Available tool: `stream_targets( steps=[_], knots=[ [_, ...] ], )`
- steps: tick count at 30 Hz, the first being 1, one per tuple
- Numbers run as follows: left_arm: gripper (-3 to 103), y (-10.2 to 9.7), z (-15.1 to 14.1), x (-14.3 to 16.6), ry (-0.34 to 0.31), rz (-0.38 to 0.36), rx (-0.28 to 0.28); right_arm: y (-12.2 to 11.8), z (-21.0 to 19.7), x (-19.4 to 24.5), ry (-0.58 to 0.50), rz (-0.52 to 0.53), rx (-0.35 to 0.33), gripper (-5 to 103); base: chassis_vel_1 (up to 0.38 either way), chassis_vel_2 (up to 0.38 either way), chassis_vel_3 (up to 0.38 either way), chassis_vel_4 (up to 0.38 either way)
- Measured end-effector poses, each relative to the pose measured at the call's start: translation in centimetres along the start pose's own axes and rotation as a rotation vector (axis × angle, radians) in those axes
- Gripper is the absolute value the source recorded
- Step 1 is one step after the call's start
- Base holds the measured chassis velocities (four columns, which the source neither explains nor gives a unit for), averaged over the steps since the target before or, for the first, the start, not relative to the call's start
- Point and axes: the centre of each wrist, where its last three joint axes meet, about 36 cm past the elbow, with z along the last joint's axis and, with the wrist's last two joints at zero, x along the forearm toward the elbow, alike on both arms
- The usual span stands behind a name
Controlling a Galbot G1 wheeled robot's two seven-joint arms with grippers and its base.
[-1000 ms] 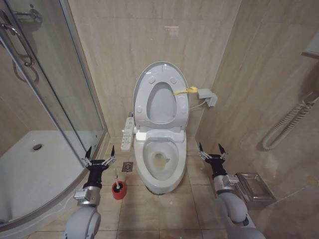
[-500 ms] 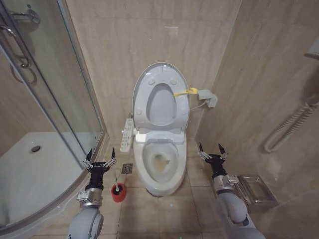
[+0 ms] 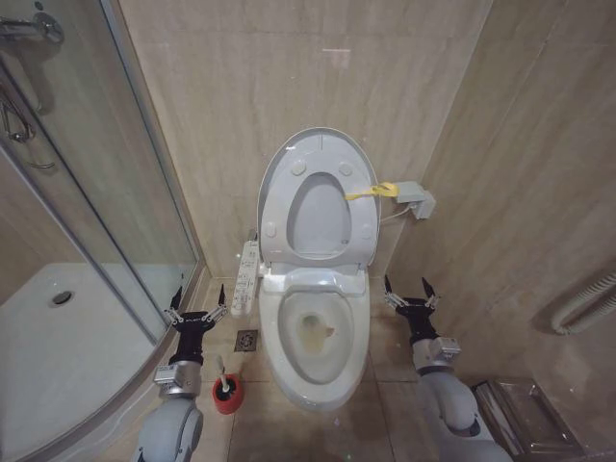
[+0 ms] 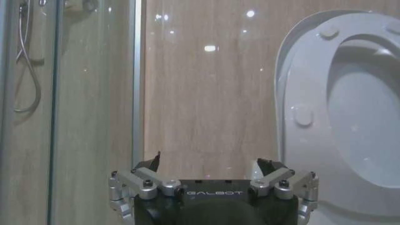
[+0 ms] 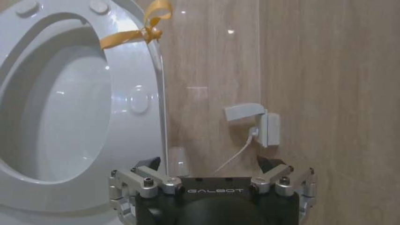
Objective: Open the toilet lid, clean the toilet bowl with a toilet brush, close the toilet lid, and flush.
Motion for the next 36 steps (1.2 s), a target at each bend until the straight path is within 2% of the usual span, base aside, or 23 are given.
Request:
stream_targets(
  steps=[18, 22, 26, 27, 31, 33, 34, 36],
  knots=[
    [100, -0.4, 0.6, 0.2, -0.008, 0.007, -0.007, 0.0, 0.0, 0.0, 0.000, 0.000, 0.000, 100, -0.050, 0.049, 0.055, -0.050],
    [100, -0.5, 1.6, 1.2, -0.001, 0.014, -0.024, 0.0, 0.0, 0.0, 0.000, 0.000, 0.000, 100, 0.017, -0.040, -0.031, 0.015],
    [101, 0.1, 5.7, 3.1, 0.035, 0.006, -0.080, 0.0, 0.0, 0.0, 0.000, 0.000, 0.000, 100, 0.000, 0.000, 0.000, 0.000],
    [101, 0.1, 5.7, 3.1, 0.035, 0.006, -0.080, 0.0, 0.0, 0.0, 0.000, 0.000, 0.000, 100, 0.000, 0.000, 0.000, 0.000],
    [101, 0.4, 10.2, 5.4, 0.090, -0.036, -0.097, 0.0, 0.0, 0.0, 0.000, 0.000, 0.000, 100, 0.000, 0.000, 0.000, 0.000],
    [101, 0.4, 10.9, 5.8, 0.099, -0.043, -0.097, 0.0, 0.0, 0.0, 0.000, 0.000, 0.000, 100, 0.000, 0.000, 0.000, 0.000],
    [96, 0.2, 11.7, 6.2, 0.110, -0.045, -0.094, 0.0, 0.0, 0.0, 0.000, 0.000, 0.000, 100, 0.000, 0.000, 0.000, 0.000],
    [96, 0.0, 12.4, 6.6, 0.119, -0.043, -0.092, 0.0, 0.0, 0.0, 0.000, 0.000, 0.000, 100, 0.000, 0.000, 0.000, 0.000]
  ],
)
